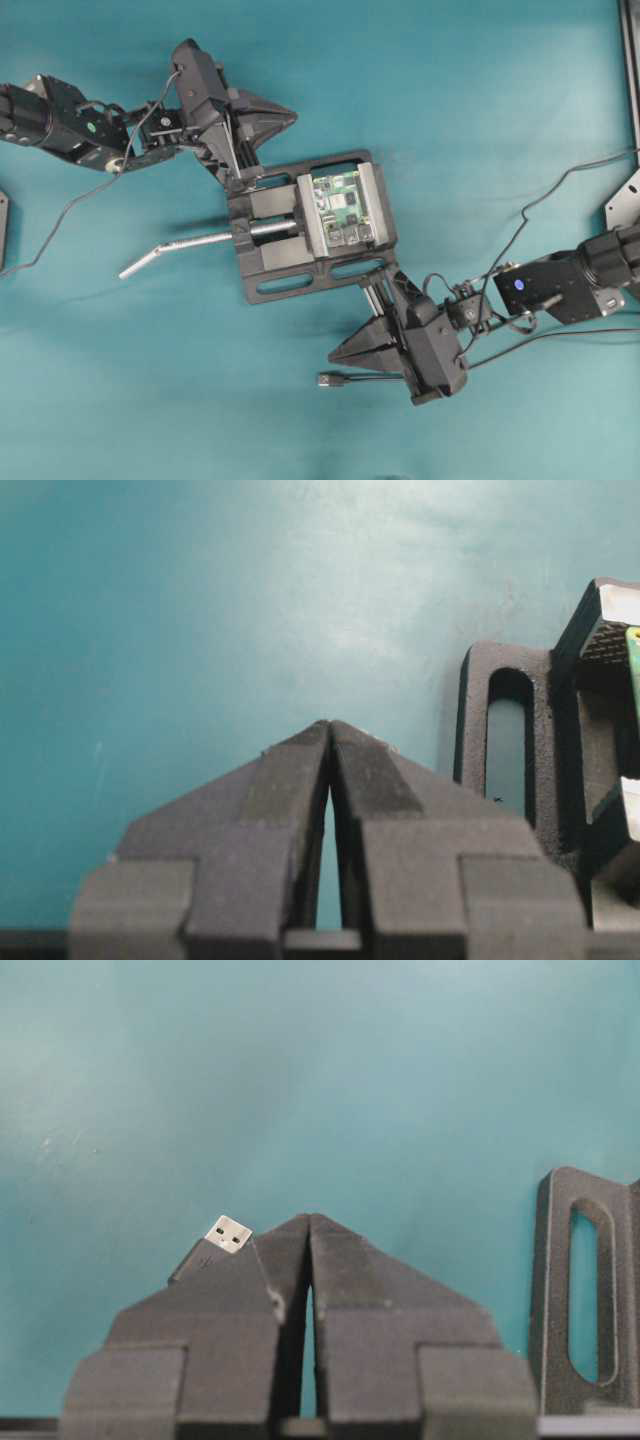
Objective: Insert the USB into the fixed PCB.
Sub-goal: 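Move the left gripper aside and lower the right gripper toward the USB plug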
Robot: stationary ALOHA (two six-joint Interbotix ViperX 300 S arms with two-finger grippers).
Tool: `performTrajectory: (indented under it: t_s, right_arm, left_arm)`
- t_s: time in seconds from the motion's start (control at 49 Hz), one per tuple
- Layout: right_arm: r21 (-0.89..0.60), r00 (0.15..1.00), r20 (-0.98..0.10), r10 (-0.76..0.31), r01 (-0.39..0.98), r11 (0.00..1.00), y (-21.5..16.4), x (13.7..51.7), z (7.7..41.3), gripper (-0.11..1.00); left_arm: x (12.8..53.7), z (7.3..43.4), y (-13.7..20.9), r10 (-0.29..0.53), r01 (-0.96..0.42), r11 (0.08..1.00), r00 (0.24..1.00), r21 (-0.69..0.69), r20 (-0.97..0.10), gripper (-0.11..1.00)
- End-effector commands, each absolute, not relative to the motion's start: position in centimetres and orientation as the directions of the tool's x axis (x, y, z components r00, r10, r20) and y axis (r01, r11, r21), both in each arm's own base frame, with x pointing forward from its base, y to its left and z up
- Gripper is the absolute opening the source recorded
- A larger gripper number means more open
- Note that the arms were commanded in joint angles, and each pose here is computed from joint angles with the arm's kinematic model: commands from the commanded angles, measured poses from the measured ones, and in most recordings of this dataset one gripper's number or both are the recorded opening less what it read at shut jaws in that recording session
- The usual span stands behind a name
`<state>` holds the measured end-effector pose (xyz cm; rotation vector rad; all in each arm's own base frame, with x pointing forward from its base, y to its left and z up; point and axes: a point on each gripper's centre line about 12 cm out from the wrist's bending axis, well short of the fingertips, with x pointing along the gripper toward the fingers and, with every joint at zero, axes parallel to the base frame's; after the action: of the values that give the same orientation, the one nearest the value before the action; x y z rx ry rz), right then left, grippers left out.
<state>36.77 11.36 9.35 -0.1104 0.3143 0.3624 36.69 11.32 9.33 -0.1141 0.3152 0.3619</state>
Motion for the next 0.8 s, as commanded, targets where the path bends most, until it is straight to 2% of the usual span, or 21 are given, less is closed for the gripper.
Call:
performTrajectory:
  t_s: [0.0,0.082,0.204,0.408,0.613,0.776]
  right_arm:
    - [-0.038,0.895,-0.286,0.342,-0.368,0.929,11.9,37.1,10.4,0.00]
    - [-0.017,0.906,-0.282,0.317,-0.335,0.942,11.6,37.2,10.4,0.06]
    - [0.017,0.926,-0.252,0.281,-0.286,0.958,11.4,37.4,11.0,0.03]
    - [0.067,0.946,-0.221,0.237,-0.228,0.971,11.6,37.4,12.1,0.04]
    - [0.123,0.961,-0.212,0.180,-0.157,0.980,11.9,37.1,12.5,0.04]
    - [0.149,0.969,-0.201,0.145,-0.116,0.982,12.7,36.6,12.6,0.11]
  left_arm:
    - [37.6,11.3,10.1,0.285,-0.311,0.949,0.912,-0.047,-0.294,-0.01]
    - [37.5,11.3,9.5,0.263,-0.300,0.952,0.899,-0.056,-0.349,0.00]
    - [37.2,11.8,8.4,0.229,-0.286,0.955,0.885,-0.083,-0.406,0.00]
    - [36.1,14.3,6.8,0.199,-0.263,0.955,0.908,-0.134,-0.369,0.00]
    - [33.6,15.4,6.0,0.189,-0.258,0.954,0.912,-0.151,-0.364,0.00]
    - [31.2,16.1,5.2,0.178,-0.244,0.958,0.918,-0.153,-0.354,0.00]
